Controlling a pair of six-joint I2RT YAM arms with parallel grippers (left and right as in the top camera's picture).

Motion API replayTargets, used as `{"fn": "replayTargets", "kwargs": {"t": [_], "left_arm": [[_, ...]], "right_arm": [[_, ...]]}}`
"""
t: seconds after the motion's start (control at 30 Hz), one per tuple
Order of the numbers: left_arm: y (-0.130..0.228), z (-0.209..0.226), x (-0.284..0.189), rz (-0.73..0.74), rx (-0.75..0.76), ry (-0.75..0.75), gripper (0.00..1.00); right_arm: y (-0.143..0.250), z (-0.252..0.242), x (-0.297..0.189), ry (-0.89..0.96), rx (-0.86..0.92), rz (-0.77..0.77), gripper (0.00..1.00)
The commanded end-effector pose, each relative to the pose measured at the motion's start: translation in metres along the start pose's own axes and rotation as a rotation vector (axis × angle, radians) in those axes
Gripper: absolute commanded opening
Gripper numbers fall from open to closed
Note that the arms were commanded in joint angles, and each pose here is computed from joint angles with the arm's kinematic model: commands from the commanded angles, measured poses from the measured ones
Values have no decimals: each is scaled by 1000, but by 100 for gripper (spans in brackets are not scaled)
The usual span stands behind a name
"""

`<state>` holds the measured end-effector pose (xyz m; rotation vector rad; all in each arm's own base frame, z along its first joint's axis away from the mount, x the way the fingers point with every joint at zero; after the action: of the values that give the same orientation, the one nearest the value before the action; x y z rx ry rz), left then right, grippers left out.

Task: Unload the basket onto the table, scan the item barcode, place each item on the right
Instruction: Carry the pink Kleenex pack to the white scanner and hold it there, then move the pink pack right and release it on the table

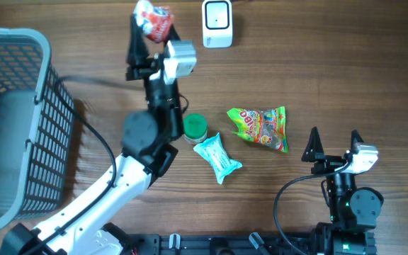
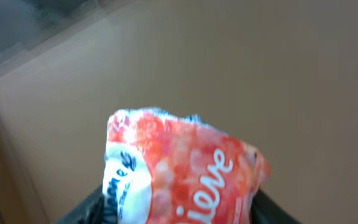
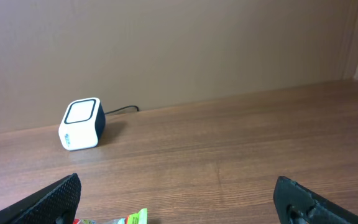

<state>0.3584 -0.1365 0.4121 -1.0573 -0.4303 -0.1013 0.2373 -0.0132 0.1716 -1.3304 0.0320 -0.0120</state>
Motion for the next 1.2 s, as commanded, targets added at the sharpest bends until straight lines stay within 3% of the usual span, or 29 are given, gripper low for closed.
{"fn": "replayTargets", "kwargs": {"t": [0.0, 0.07, 0.17, 0.2, 0.23, 0.3, 0.37, 0.47, 0.63, 0.73, 0.8, 1.17], "left_arm": [[72, -35, -10, 311, -401, 24, 46], [108, -79, -32, 509, -625, 162, 39], [103, -131, -50, 615, -909, 406, 43], [95, -146, -53, 650, -1089, 458, 44], [93, -151, -53, 666, -1172, 463, 43], [107, -168, -42, 767, -1607, 325, 38], [121, -176, -27, 767, -1821, 260, 31], [143, -187, 8, 746, -2070, 211, 30], [150, -228, 84, 798, -2269, 243, 30], [174, -258, 107, 969, -2476, 94, 22], [187, -266, 106, 1013, -2564, 30, 25], [228, -274, 102, 1014, -2531, -85, 23]], "right_arm": [[-1, 3, 0, -16, -19, -5, 100], [-1, 3, 0, -16, -19, -5, 100], [-1, 3, 0, -16, -19, -5, 100], [-1, 3, 0, -16, -19, -5, 100], [-1, 3, 0, -16, -19, -5, 100], [-1, 3, 0, -16, -19, -5, 100], [-1, 3, 0, -16, -19, -5, 100], [-1, 3, 0, -16, -19, -5, 99], [-1, 3, 0, -16, -19, -5, 100], [-1, 3, 0, -16, -19, -5, 100], [-1, 3, 0, -16, -19, -5, 100], [-1, 3, 0, -16, -19, -5, 100]]}}
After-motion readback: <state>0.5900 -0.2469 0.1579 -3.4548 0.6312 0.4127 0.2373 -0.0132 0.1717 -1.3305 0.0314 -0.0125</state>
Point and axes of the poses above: each gripper's point midway between its finger pads, its own x axis out along the fingers, its own z axis along the line the jaws close on, y = z × x, the point moved 1 cm from there along -x, back along the fingers, and after that the axes turned 5 degrees about x, right-handed, at the moved point
